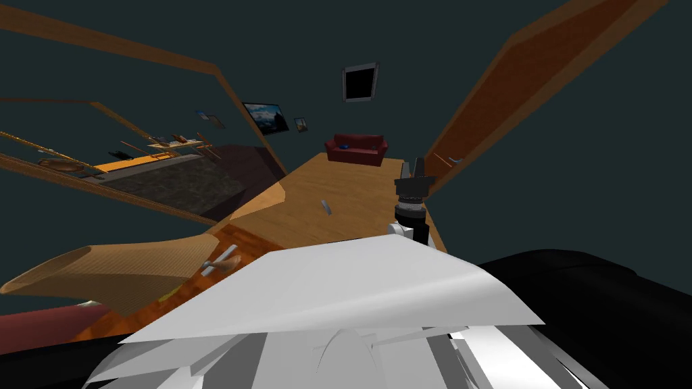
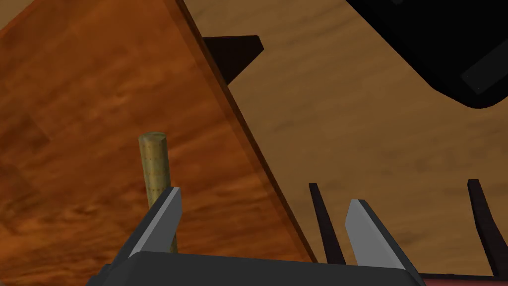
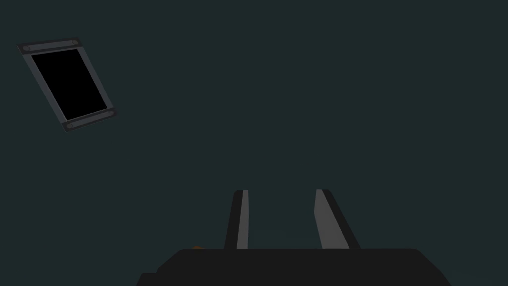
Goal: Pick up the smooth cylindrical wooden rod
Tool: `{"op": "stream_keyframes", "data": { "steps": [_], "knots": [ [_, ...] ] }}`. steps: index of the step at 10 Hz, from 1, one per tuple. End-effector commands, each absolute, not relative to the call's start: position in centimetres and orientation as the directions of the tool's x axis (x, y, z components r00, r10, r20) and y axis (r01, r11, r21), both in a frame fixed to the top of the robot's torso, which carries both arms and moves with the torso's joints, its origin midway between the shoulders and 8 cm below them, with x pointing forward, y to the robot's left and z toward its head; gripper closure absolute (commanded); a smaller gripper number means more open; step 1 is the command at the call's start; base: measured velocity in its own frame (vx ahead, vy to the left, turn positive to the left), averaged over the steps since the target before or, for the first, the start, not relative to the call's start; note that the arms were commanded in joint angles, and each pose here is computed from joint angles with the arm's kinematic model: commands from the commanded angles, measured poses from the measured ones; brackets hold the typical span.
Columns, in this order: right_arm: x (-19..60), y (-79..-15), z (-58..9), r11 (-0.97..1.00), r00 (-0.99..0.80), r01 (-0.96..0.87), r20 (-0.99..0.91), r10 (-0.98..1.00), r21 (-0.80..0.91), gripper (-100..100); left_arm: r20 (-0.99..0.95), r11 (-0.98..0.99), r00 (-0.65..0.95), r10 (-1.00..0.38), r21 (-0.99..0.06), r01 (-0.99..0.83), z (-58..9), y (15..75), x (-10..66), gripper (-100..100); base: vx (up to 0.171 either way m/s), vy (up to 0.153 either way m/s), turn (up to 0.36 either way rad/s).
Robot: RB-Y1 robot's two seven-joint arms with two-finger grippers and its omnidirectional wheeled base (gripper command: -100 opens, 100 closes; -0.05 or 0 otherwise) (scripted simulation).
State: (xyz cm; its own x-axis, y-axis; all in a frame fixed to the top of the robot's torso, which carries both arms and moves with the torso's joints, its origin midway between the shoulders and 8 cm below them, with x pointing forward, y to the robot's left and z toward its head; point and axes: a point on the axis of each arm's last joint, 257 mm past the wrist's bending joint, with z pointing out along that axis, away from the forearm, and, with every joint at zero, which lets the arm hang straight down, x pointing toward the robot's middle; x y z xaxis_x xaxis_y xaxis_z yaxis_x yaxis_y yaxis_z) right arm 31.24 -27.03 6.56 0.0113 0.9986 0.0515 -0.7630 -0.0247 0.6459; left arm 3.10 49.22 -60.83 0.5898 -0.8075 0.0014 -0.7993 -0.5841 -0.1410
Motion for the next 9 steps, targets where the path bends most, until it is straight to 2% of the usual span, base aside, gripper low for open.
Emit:
{"op": "stream_keyframes", "data": {
  "steps": [1,4,7,8,9],
  "knots": [
    [31.2,-27.0,6.6,-0.025,0.011,-0.763,0.051,0.999,0.646,0,-0.007,-0.620,0.622,-0.783,-0.086,-0.780,-61.1,49.0,0.7,-100,0.029,0.199,-0.277],
    [31.2,-27.0,6.6,-0.024,0.011,-0.763,0.051,0.999,0.646,0,-0.011,-0.649,0.650,-0.760,-0.037,-0.760,-61.7,48.1,-1.3,-100,0.048,0.253,-0.154],
    [31.2,-27.0,6.6,-0.024,0.011,-0.763,0.051,0.999,0.646,0,-0.005,-0.657,0.657,-0.754,-0.019,-0.754,-62.3,47.3,-1.6,-100,0.026,0.142,-0.070],
    [31.2,-27.0,6.6,-0.025,0.011,-0.763,0.052,0.999,0.646,0,-0.005,-0.657,0.657,-0.754,-0.019,-0.754,-62.3,47.3,-1.6,0,0.003,0.018,0.000],
    [31.2,-27.0,6.6,-0.025,0.011,-0.763,0.052,0.999,0.646,0,-0.006,-0.655,0.655,-0.755,-0.021,-0.755,-63.2,46.1,-1.1,-100,-0.016,0.050,0.025]
  ]
}}
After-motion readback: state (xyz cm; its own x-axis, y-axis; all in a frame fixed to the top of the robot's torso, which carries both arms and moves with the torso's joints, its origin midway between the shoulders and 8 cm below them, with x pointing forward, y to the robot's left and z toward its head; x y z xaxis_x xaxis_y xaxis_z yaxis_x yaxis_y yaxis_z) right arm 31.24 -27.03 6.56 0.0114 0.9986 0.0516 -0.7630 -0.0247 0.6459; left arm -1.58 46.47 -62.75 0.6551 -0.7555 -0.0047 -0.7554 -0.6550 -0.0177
